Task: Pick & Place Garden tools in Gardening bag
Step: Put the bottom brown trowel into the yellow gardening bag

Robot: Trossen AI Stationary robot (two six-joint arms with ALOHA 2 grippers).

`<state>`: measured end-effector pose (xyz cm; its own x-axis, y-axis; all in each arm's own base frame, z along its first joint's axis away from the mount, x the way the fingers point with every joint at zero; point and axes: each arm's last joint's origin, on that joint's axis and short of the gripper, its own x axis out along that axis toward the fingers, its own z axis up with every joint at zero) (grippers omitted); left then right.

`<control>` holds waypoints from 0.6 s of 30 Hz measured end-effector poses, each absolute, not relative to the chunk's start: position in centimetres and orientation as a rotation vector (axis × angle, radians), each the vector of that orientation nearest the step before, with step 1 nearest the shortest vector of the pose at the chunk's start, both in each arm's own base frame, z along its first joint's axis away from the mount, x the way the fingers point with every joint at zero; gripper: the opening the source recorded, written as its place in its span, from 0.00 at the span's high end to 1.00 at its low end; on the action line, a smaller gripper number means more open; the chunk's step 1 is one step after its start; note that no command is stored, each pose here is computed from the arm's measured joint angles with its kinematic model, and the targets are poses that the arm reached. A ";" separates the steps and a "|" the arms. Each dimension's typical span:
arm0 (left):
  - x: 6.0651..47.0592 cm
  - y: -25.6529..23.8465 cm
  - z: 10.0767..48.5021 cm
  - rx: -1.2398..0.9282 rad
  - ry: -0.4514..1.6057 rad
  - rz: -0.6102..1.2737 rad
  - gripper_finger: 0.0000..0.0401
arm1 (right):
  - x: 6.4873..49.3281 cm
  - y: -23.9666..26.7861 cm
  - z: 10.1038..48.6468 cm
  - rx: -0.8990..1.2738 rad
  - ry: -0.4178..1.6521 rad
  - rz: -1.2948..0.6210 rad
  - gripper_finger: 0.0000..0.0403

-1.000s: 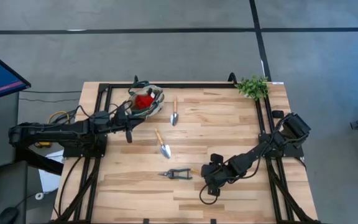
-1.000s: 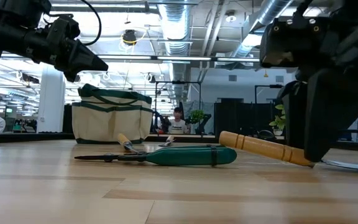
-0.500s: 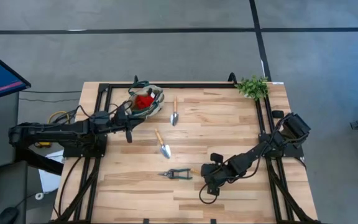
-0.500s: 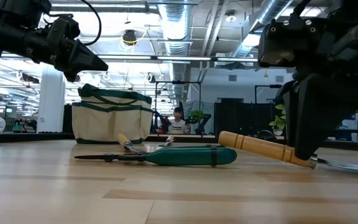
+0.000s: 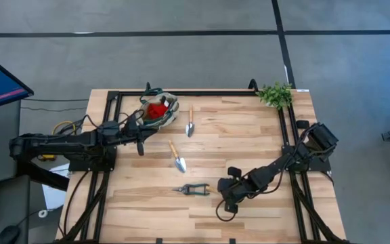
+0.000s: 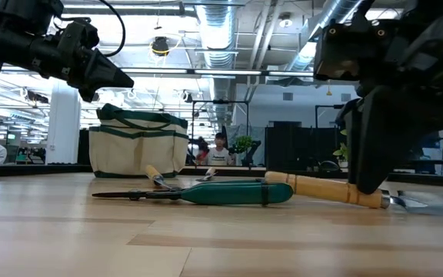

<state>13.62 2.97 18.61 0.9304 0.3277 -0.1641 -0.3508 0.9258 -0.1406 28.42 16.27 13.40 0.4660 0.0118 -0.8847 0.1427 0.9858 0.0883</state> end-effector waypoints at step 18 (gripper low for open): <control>13.6 3.0 18.6 -0.170 0.139 0.350 1.00 | 28.9 16.5 12.3 0.165 1.096 -0.057 0.66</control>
